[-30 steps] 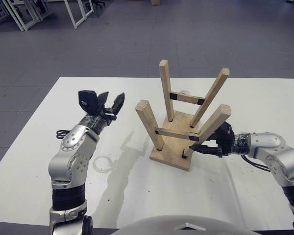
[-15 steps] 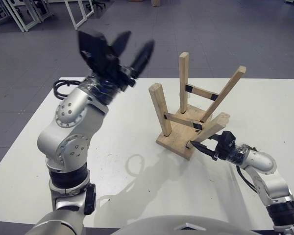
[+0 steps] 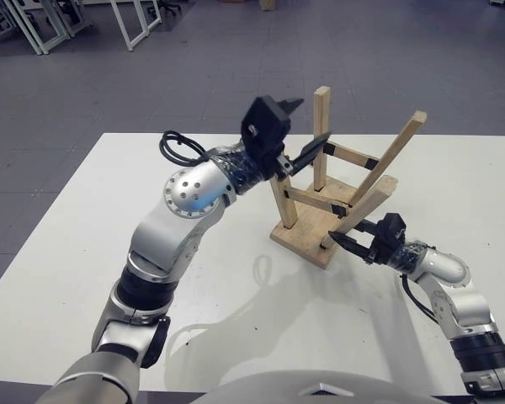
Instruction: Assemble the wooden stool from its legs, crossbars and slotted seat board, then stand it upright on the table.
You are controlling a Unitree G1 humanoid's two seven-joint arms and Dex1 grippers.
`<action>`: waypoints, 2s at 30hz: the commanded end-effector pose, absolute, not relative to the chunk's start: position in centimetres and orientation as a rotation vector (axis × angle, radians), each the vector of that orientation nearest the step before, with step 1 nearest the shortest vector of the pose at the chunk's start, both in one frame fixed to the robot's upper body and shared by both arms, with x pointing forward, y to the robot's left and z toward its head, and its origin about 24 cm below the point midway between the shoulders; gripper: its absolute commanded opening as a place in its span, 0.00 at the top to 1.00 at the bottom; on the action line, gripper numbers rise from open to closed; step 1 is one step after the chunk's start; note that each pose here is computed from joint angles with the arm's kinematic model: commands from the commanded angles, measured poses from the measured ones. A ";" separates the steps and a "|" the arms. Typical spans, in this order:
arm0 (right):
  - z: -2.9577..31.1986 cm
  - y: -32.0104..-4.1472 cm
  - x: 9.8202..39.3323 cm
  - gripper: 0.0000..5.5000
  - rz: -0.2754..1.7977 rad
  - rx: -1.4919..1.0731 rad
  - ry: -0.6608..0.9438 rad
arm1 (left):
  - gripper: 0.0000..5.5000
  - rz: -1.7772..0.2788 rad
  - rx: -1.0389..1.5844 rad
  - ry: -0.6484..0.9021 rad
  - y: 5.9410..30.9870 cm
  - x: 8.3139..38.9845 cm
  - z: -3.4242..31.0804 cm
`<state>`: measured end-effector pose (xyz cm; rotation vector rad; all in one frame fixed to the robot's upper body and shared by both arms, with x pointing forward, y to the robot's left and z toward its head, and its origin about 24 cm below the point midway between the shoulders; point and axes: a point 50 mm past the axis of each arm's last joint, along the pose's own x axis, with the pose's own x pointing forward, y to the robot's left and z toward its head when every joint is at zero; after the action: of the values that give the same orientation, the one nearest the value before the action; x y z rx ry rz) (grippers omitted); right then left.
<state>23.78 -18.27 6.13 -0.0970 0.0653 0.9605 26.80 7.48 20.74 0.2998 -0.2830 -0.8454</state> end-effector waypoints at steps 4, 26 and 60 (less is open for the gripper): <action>3.6 -18.7 22.7 0.63 0.941 -0.110 0.212 | 0.40 -0.931 0.426 -0.187 5.7 26.7 15.9; 3.7 -18.3 23.4 0.63 0.881 -0.442 0.406 | 0.40 -0.993 0.740 0.066 6.6 25.0 7.7; 11.2 -17.2 23.9 0.25 0.811 -0.485 0.402 | 0.40 -0.142 0.566 -0.683 15.3 25.8 20.2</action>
<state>23.99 -16.10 10.64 -0.4621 0.3865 0.8226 25.74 14.02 20.21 0.5497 -0.6884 -0.2227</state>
